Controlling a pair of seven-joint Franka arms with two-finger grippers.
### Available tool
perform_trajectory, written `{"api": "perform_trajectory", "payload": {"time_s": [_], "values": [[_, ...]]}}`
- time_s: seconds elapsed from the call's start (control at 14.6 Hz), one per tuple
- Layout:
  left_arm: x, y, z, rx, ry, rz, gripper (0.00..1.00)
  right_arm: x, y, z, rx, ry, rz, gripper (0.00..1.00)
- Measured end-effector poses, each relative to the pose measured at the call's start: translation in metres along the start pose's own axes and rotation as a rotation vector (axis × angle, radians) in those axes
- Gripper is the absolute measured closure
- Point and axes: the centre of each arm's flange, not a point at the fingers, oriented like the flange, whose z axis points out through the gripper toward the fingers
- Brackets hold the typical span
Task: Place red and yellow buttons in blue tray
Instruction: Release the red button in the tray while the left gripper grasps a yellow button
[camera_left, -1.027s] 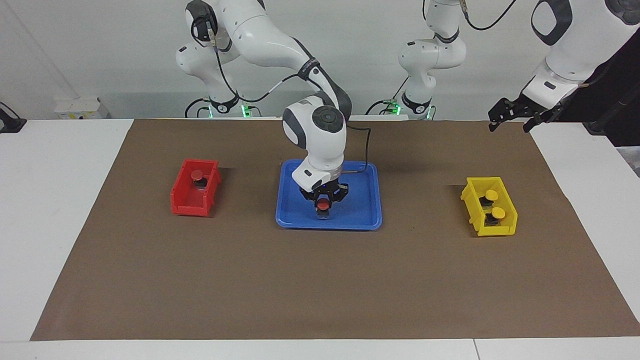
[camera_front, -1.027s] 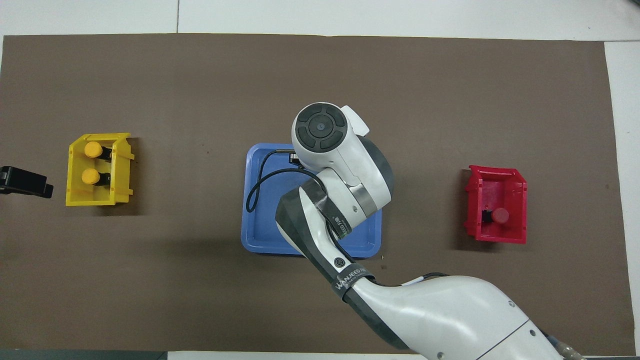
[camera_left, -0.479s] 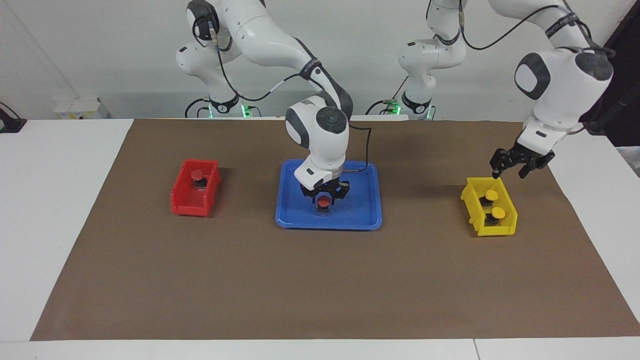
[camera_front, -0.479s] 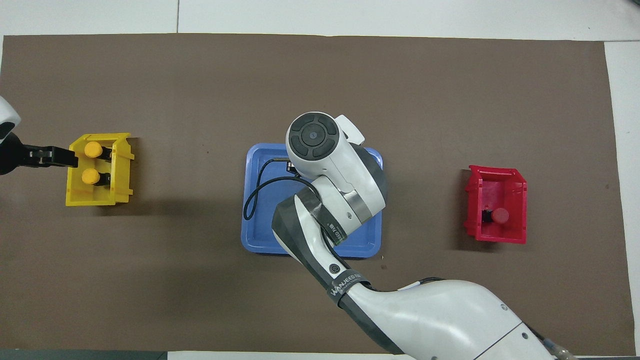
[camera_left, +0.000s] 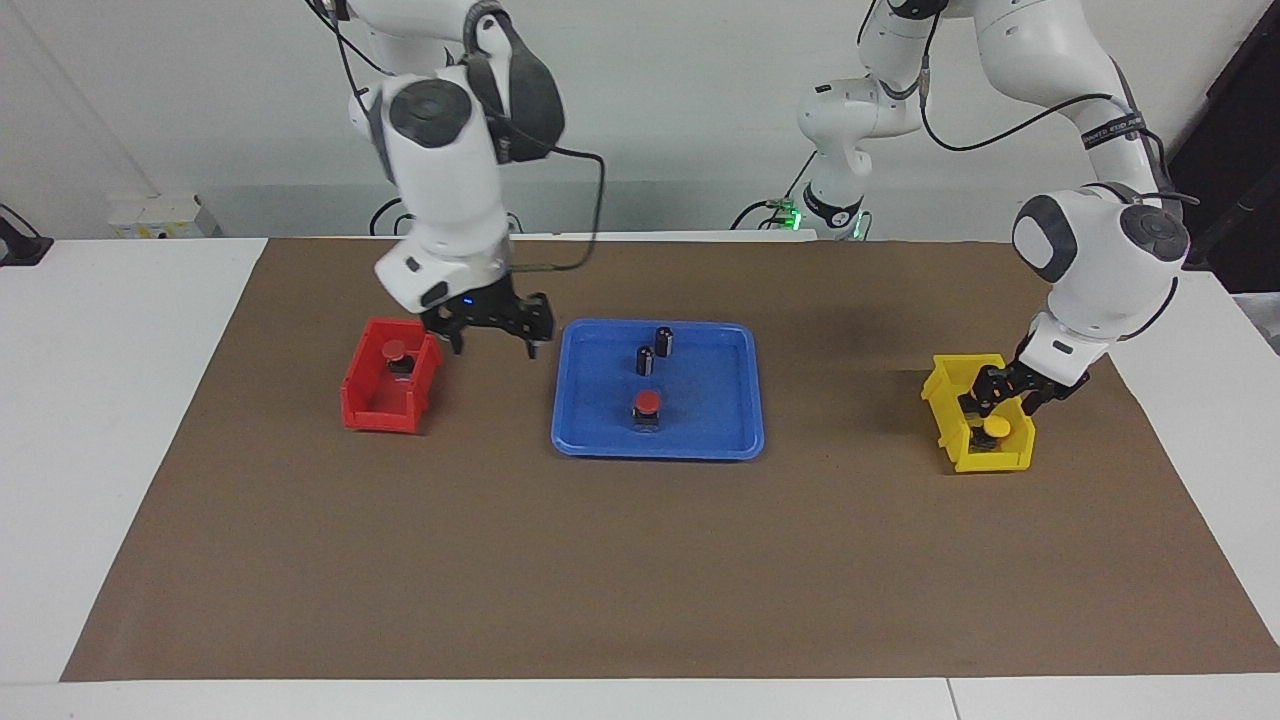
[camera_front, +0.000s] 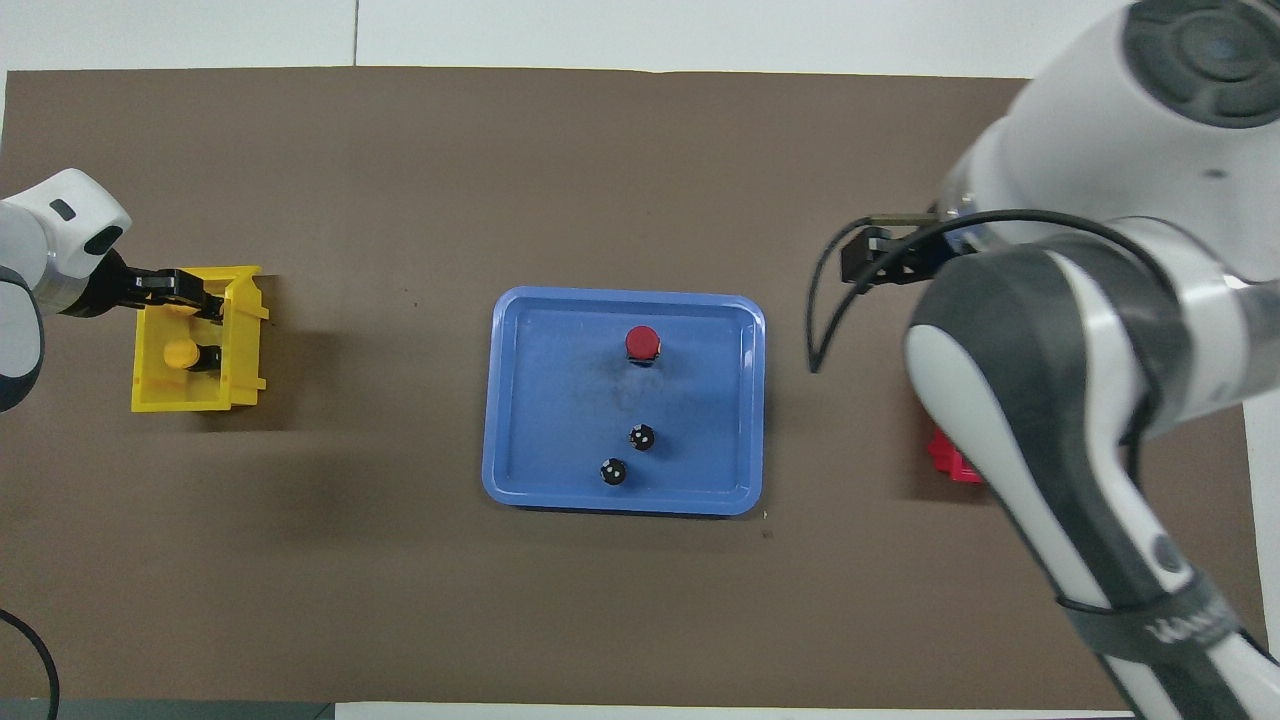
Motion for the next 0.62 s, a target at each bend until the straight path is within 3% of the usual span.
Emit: {"api": "perform_trajectory", "payload": {"time_s": [0.14,0.27,0.48,0.55,0.62], "values": [[0.002,0.000,0.009,0.002,0.009,0.000,0.30,-0.009,0.041,0.034,0.005,-0.026,-0.015,0.06],[0.003,0.000,0.020,0.003,0.021,0.001,0.30,-0.009,0.080,0.075,0.017,0.001,-0.018,0.08],[0.004,0.000,0.033,0.004,0.023,0.001,0.30,-0.022,0.094,0.116,0.026,0.051,-0.012,0.10],[0.004,0.000,0.036,0.004,0.022,0.001,0.38,-0.030,0.096,0.127,0.028,0.057,-0.009,0.11],[0.004,0.000,0.040,0.004,0.017,0.001,0.53,-0.038,0.100,0.138,0.031,0.063,-0.007,0.13]]}}
